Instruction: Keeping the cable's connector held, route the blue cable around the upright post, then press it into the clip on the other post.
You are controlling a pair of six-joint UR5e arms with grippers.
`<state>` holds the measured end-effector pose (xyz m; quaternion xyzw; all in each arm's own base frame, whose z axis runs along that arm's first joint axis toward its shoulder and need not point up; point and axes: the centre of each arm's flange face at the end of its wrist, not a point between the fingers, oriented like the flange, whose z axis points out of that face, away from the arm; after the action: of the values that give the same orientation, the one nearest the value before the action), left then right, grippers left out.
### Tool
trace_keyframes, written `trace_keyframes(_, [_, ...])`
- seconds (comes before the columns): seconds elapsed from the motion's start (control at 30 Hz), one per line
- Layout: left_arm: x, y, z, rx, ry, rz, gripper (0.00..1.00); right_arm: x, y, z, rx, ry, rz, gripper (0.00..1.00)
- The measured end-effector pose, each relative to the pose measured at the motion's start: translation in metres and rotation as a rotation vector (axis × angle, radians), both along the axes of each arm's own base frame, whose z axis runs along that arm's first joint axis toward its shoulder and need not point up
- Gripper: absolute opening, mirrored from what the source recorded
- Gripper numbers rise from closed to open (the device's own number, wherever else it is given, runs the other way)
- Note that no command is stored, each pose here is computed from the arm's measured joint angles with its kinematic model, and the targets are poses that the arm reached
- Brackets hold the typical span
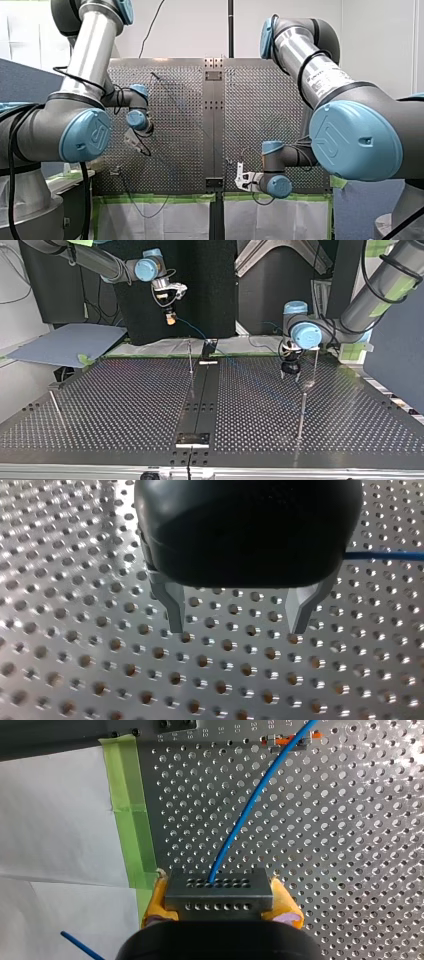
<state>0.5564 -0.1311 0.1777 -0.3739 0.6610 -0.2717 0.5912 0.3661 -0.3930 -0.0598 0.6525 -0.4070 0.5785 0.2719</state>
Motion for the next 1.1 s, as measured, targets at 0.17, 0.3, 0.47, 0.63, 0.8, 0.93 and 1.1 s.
trace_keyframes(0.17, [-0.002, 0.003, 0.006, 0.058, 0.005, 0.021, 1.0, 0.0, 0.0, 0.0, 0.0, 0.0, 0.0, 0.0])
trace_keyframes(0.3, [-0.005, 0.005, 0.014, 0.102, 0.016, 0.039, 1.0, 0.0, 0.001, -0.001, 0.002, 0.001, 0.001, 0.0])
trace_keyframes(0.47, [-0.01, 0.007, 0.017, 0.161, 0.045, 0.048, 1.0, 0.001, 0.001, -0.001, 0.002, 0.001, 0.002, 0.0])
trace_keyframes(0.63, [-0.011, 0.007, 0.017, 0.22, 0.062, 0.04, 1.0, 0.001, 0.001, -0.001, 0.002, 0.001, 0.002, 0.0])
trace_keyframes(0.8, [-0.012, 0.007, 0.017, 0.272, 0.071, 0.039, 1.0, 0.001, 0.002, -0.002, 0.003, 0.001, 0.003, 0.0])
trace_keyframes(0.93, [-0.012, 0.007, 0.017, 0.316, 0.077, 0.037, 1.0, 0.001, 0.002, -0.002, 0.003, 0.001, 0.005, 0.0])
trace_keyframes(1.1, [-0.012, 0.007, 0.017, 0.359, 0.083, 0.03, 1.0, 0.001, 0.002, -0.003, 0.004, 0.001, 0.005, 0.0])
